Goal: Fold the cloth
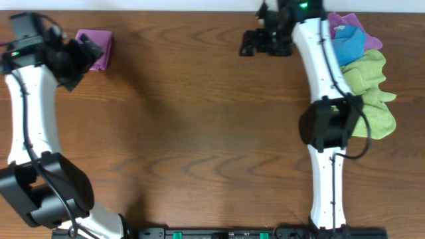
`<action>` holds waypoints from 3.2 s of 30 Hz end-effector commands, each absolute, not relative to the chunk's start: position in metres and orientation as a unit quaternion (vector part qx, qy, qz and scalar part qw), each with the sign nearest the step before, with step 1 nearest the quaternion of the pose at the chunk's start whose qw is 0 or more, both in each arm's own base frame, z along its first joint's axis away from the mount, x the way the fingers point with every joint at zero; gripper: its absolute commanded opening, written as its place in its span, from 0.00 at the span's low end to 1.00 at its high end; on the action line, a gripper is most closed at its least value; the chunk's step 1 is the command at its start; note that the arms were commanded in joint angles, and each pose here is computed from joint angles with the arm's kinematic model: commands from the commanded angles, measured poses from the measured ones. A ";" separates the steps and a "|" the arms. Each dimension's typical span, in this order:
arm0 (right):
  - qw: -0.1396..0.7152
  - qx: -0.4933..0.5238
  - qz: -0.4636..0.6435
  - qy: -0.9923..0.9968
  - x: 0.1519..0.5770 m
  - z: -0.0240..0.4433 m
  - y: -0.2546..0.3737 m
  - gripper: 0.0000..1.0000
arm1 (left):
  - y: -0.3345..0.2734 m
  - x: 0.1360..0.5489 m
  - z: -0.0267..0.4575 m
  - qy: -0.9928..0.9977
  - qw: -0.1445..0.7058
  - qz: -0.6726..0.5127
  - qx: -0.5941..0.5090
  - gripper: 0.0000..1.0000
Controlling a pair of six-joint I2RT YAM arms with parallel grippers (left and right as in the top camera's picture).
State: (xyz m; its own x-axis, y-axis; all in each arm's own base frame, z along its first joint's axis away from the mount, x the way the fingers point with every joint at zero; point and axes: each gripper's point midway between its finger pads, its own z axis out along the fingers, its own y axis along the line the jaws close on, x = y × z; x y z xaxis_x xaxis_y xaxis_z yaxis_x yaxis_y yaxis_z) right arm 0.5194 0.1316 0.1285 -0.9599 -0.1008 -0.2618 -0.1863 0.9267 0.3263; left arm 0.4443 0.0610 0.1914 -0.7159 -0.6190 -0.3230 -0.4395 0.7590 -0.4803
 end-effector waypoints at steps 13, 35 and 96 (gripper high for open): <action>0.214 -0.127 0.049 0.967 0.414 0.305 0.080 0.94 | -0.027 0.365 0.295 0.933 0.326 -0.150 -0.032 0.88; 0.301 -0.159 0.015 0.940 0.240 0.267 0.077 0.99 | -0.044 0.254 0.267 0.915 0.377 -0.145 -0.009 0.95; 0.290 -0.160 0.013 0.944 0.229 0.263 0.072 0.99 | -0.027 0.242 0.141 0.752 0.643 -0.138 -0.043 0.96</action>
State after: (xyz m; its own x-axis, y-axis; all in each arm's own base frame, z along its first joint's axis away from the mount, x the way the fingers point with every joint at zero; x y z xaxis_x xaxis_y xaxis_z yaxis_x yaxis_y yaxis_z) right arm 0.2292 0.0723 0.2645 -0.7761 -0.3028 -0.5531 -0.3185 0.9453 -0.0705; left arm 0.2433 -0.0310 0.1544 -0.1446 -0.2267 -0.9632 0.1490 0.9573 -0.2477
